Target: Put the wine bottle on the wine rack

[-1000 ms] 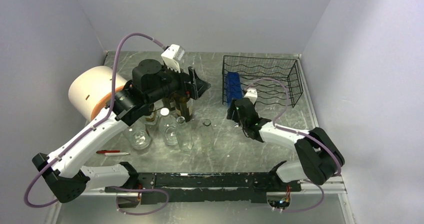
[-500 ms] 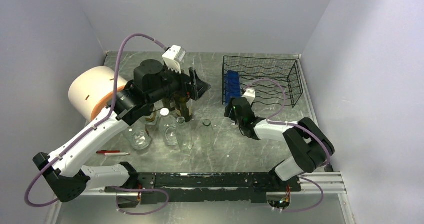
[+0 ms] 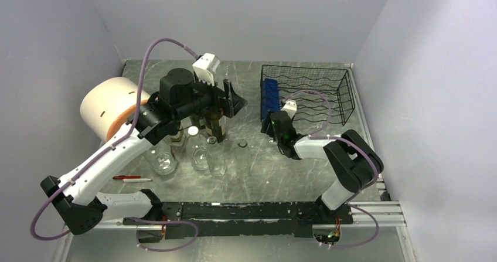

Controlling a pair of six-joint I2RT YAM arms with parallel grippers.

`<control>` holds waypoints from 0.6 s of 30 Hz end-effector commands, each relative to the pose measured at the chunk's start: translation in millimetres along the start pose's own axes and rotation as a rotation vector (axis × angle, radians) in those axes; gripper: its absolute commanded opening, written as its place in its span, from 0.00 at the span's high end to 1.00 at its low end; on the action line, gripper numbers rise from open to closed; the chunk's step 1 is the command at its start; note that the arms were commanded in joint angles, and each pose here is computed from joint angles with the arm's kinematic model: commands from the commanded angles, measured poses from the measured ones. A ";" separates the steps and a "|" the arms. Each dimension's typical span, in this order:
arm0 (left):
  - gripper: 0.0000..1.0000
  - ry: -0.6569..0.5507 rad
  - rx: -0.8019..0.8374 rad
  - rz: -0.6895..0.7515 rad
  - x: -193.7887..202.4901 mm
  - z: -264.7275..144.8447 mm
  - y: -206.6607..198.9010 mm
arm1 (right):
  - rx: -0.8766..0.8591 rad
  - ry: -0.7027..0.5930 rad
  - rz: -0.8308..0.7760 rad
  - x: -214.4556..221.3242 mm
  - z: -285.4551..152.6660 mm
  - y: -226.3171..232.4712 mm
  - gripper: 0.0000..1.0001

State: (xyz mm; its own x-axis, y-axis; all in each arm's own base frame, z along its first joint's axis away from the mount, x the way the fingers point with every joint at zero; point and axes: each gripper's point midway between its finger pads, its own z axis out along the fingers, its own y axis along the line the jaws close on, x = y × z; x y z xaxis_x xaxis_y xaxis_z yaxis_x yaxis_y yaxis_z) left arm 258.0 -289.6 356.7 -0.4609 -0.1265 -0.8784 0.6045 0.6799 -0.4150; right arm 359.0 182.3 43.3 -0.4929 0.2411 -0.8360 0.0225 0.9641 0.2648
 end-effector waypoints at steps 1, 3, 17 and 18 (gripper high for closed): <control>0.01 0.022 0.026 0.016 -6.7 -3.7 -7.8 | -0.080 -0.203 0.117 -75.0 -2.8 31.3 0.33; 0.01 0.030 0.028 0.010 -6.3 -3.5 -8.7 | -0.076 -0.202 0.110 -78.8 -8.8 29.9 0.22; 0.01 -0.036 -0.060 0.084 -12.7 -18.9 10.5 | 0.047 -0.138 0.078 -107.7 -76.5 -9.8 0.15; 0.01 -0.048 -0.057 0.095 -13.8 -21.7 10.8 | 0.072 -0.129 0.075 -109.7 -82.1 -16.0 0.17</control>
State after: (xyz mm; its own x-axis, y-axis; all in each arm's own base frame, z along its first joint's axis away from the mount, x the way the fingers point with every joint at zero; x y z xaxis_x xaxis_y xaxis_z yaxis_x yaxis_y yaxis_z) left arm 257.7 -283.1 356.0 -0.4587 -0.0854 -0.8845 0.5988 0.7057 -0.3787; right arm 355.3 161.3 163.3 -0.3431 0.3363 -0.8770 0.0180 0.9359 0.3518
